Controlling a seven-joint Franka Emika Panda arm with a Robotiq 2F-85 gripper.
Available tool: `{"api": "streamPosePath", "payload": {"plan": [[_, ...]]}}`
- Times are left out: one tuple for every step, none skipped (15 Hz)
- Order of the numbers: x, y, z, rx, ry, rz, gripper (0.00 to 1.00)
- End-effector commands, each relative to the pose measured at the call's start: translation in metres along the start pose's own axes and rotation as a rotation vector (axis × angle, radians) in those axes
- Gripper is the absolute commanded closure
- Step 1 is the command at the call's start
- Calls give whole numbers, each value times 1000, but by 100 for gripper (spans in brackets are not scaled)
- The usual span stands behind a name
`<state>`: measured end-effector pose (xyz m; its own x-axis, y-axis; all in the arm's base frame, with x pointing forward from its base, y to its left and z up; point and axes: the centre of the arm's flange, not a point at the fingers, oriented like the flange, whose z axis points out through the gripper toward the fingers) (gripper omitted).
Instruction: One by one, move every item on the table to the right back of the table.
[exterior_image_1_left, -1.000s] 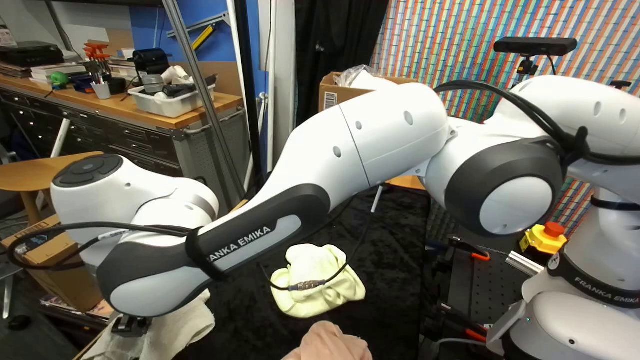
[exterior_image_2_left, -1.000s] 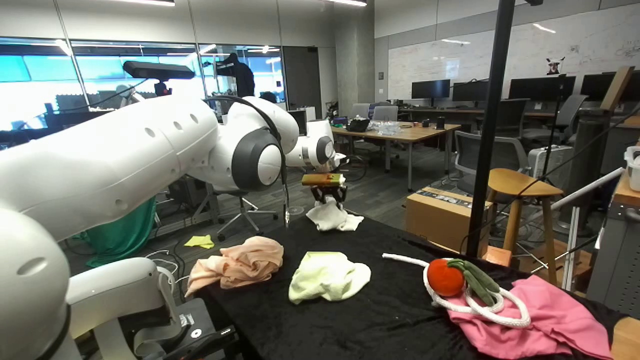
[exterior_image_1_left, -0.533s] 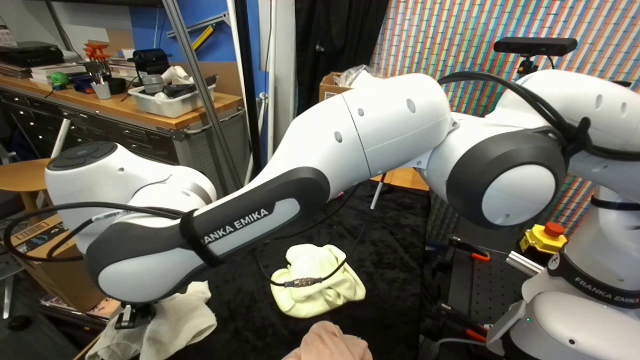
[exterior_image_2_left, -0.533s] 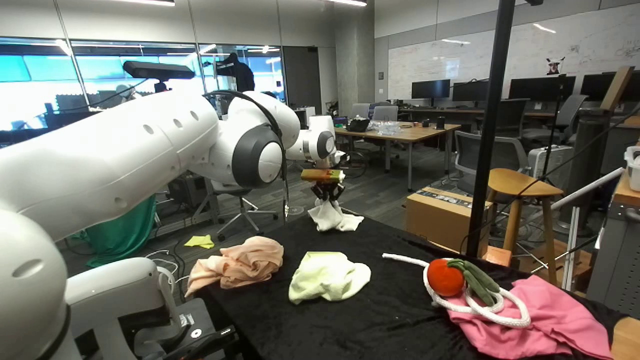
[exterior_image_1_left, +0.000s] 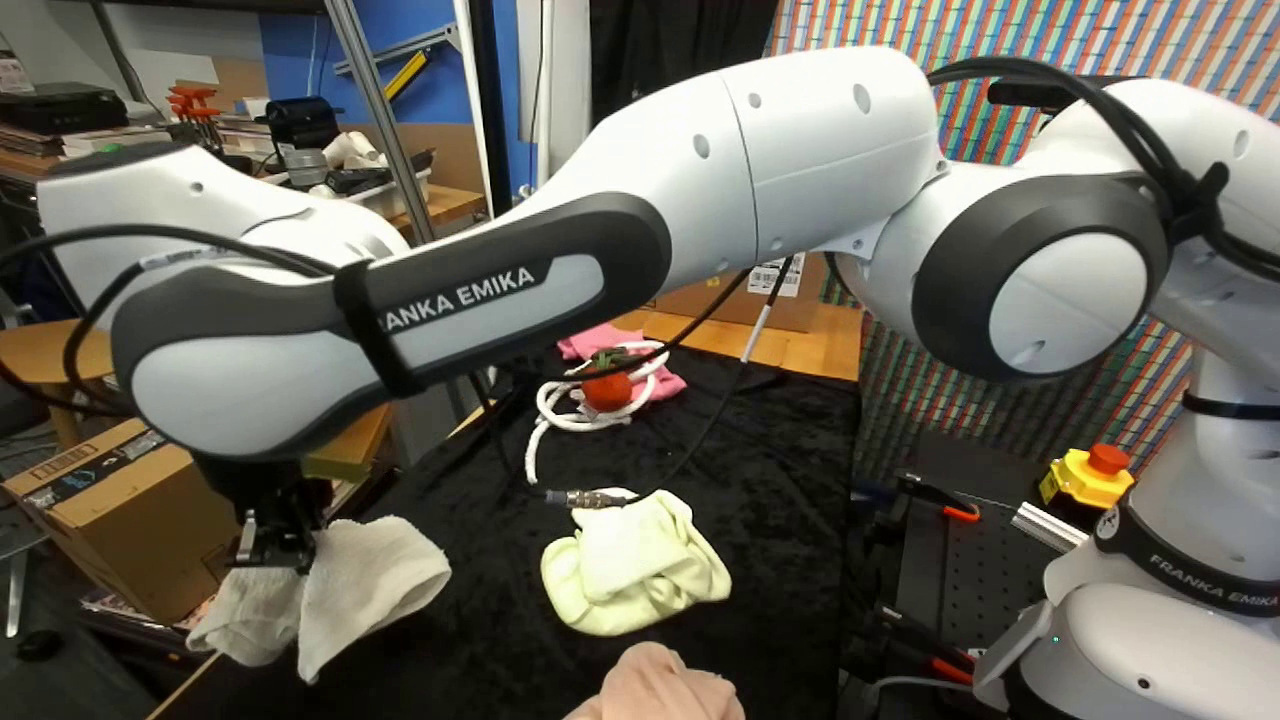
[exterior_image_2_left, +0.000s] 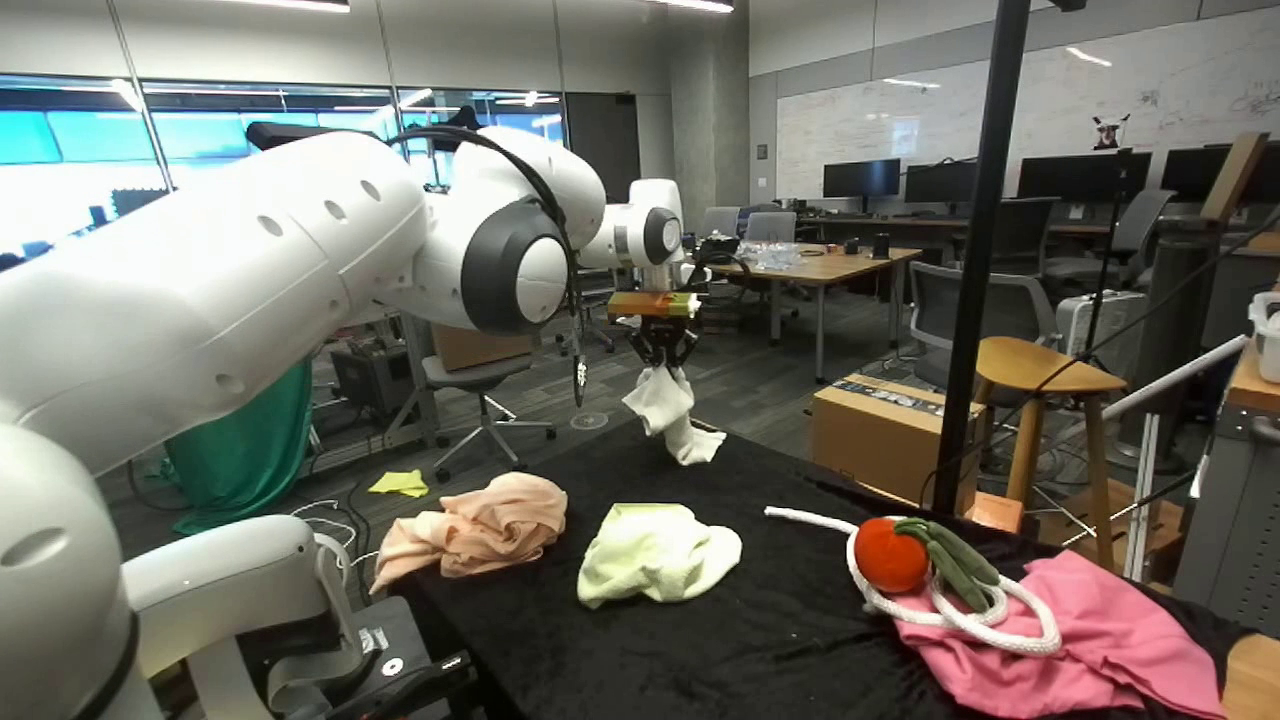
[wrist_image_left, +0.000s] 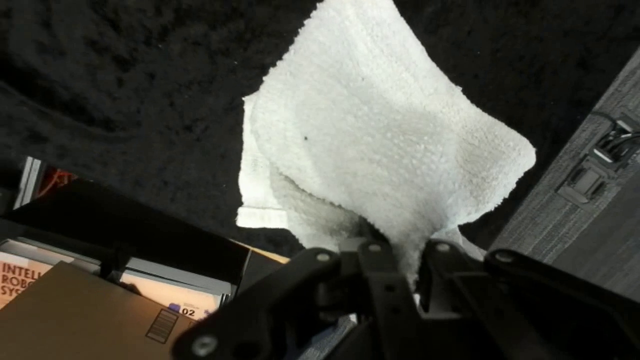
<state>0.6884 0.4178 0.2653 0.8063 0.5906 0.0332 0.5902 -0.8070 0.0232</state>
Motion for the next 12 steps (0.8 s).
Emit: {"api": "streamPosePath", "payload": {"plan": [[-53,26,-41,3,2,90,87],[-62,38,-47,3,10,128,87],[-68,48,-53,2,14,168,87],[-76,59,-58,9,17,212,87],[-81,71,-62,12,19,250,87],[-87,83,-66,18,22,290,87],[-93,93,-70,25,24,329,88],[-100,103,-74,34,25,363,88],[-108,113,-77,39,26,400,88],[-115,121,-80,47,25,432,88],[-123,130,-82,51,22,468,89],[-132,138,-85,57,25,501,88]]}}
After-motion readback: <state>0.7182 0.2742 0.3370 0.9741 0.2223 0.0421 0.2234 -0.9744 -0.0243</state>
